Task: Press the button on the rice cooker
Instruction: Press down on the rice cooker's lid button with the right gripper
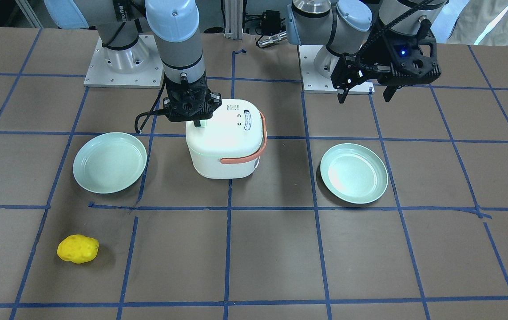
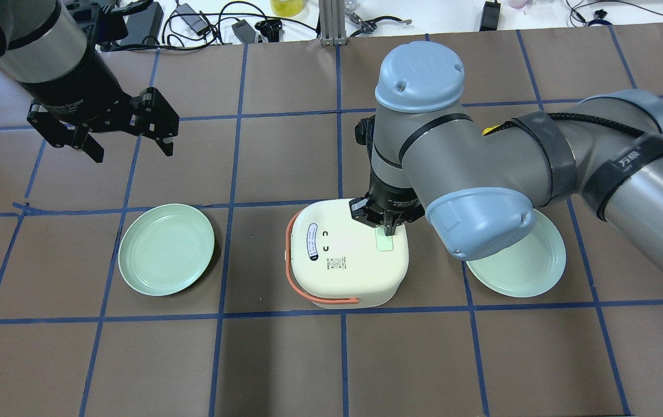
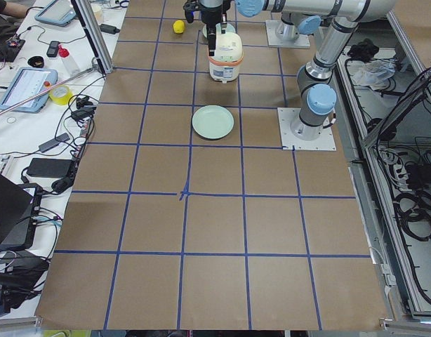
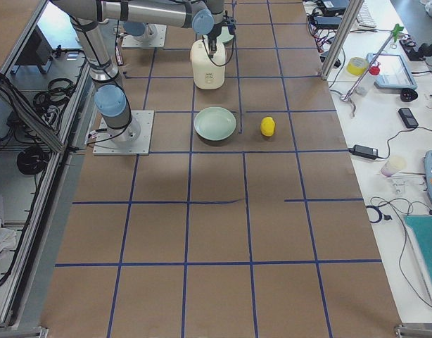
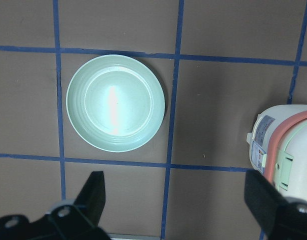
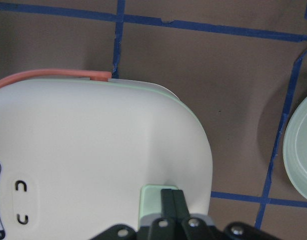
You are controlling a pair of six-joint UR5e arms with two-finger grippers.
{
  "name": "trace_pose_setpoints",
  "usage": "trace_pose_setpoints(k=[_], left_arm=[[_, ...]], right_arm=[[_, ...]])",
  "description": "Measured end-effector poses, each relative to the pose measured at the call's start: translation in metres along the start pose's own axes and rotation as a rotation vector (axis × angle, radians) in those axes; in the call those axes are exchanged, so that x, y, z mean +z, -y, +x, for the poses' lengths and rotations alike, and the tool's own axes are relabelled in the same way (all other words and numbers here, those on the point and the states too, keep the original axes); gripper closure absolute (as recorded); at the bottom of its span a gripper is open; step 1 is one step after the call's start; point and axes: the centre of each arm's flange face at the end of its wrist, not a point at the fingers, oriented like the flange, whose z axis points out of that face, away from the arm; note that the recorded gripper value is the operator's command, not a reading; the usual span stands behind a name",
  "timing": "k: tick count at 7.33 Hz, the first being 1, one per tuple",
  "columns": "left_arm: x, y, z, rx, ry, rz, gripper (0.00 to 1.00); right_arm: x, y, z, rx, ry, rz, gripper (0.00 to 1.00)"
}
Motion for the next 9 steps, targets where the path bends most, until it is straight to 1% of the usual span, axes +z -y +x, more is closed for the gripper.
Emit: trace_pose_setpoints(k=[3, 4, 5, 8, 9], left_arm=[[0.0000, 0.0000, 0.0000, 0.001, 0.000, 0.000, 0.00], [0.0000, 0.0000, 0.0000, 0.001, 0.000, 0.000, 0.00], [0.0000, 0.0000, 0.0000, 0.000, 0.000, 0.000, 0.00], [0.0000, 0.0000, 0.0000, 0.000, 0.000, 0.000, 0.00], [0.0000, 0.0000, 0.0000, 0.000, 0.000, 0.000, 0.00]], right_arm=[[0.0018, 0.0001, -0.0006, -0.003, 0.001, -0.004, 1.00], [0.0023, 0.0001, -0.0006, -0.004, 0.001, -0.005, 0.97], [0.0025, 0.0001, -0.0005, -0.006, 0.000, -0.005, 0.79], [-0.0017, 0.0020, -0.0001, -0.014, -0.007, 0.007, 0.79], [-0.0035, 0.0030, 0.0002, -0.014, -0.008, 0.011, 0.85]])
